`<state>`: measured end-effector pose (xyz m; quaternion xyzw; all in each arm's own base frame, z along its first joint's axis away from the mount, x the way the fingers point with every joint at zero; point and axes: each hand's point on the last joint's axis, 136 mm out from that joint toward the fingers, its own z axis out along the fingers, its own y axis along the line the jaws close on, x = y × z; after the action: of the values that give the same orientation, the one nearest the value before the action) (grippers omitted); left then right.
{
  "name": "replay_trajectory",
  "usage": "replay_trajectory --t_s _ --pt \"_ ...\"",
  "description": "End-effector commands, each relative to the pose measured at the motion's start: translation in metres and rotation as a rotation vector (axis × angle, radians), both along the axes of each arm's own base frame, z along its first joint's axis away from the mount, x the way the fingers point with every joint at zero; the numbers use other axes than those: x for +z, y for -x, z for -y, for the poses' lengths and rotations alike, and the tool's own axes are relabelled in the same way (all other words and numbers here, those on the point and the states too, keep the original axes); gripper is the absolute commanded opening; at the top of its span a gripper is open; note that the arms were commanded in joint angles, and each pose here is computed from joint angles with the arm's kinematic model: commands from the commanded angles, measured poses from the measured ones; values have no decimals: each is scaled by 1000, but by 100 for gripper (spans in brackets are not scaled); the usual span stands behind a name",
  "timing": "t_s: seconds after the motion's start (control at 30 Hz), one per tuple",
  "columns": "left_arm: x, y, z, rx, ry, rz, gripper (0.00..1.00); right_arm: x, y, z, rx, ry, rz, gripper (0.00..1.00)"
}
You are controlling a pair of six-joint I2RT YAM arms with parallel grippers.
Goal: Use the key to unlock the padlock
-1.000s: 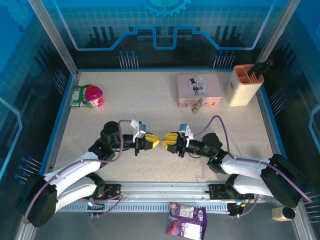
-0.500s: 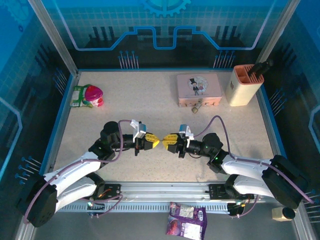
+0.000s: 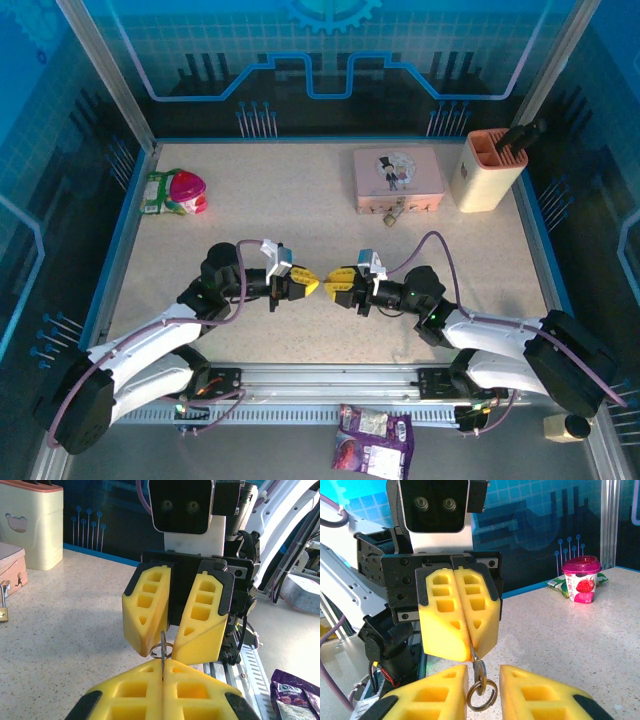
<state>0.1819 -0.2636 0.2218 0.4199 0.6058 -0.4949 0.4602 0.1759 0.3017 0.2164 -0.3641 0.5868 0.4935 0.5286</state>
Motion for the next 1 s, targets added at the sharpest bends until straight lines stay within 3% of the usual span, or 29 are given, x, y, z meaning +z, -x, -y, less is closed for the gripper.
replay_trajectory --t_s 0.0,0.67,0.77,0.83,0.97 --pt "21 1 3 -26 35 62 0 7 2 0 11 -11 31 22" --pt "17 -4 5 -13 24 51 0 16 5 1 22 -19 32 0" --pt "19 -7 4 4 25 51 8 14 4 2 16 -12 24 0" --pt "20 -15 3 49 27 19 21 12 -1 4 -13 3 -6 0" --pt "22 -37 -3 186 13 -57 26 1 -24 19 -149 85 -95 0"
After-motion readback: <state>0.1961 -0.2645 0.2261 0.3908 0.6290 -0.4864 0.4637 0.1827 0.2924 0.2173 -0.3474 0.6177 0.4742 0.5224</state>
